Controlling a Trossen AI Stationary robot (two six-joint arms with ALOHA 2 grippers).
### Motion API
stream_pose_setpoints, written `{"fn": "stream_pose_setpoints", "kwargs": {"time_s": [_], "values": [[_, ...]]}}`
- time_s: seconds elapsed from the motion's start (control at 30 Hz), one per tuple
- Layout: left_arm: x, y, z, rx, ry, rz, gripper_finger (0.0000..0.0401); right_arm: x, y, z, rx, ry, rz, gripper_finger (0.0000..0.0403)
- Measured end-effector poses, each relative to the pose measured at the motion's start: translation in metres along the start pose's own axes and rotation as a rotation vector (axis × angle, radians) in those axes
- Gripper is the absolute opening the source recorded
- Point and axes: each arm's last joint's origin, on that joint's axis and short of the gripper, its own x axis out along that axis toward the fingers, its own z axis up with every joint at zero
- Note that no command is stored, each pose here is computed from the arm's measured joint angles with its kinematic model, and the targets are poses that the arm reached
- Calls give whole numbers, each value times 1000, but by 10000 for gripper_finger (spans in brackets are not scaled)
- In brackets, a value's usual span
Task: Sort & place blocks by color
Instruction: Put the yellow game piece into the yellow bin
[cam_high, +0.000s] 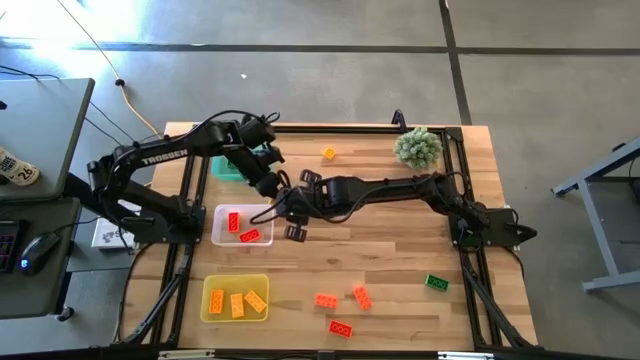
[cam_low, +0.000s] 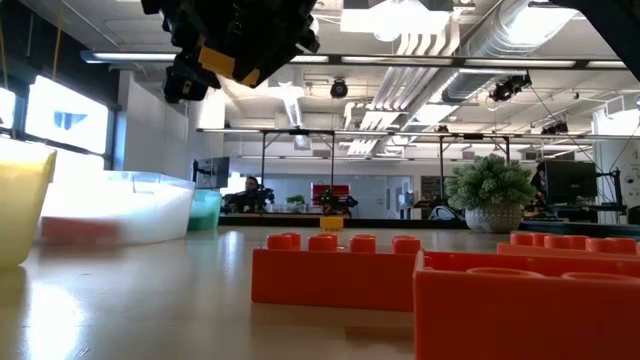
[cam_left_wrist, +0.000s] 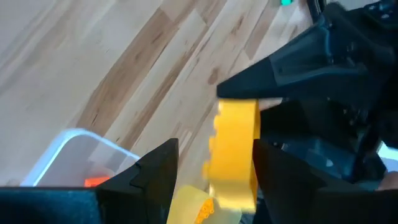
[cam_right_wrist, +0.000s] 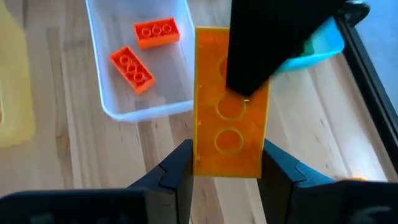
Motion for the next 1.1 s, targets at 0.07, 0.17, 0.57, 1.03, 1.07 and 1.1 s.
{"fn": "stream_pose_setpoints", "kwargs": {"time_s": [0.07, 0.17, 0.57, 1.03, 1.07, 1.1], "values": [[2, -2, 0, 20, -2, 0, 192, 1, -3, 1, 13, -4, -5, 111], [4, -4, -2, 51, 3, 10, 175, 1, -5, 1, 14, -3, -8, 111], [7, -8, -4, 67, 9, 15, 73, 1, -4, -1, 48, 31, 43, 130], [31, -35, -35, 149, 122, 135, 70, -11, 23, -24, 238, 286, 224, 249], [34, -39, -40, 155, 139, 150, 70, -13, 25, -26, 233, 298, 223, 250], [37, -42, -46, 163, 163, 168, 70, -14, 29, -28, 225, 307, 223, 250]]}}
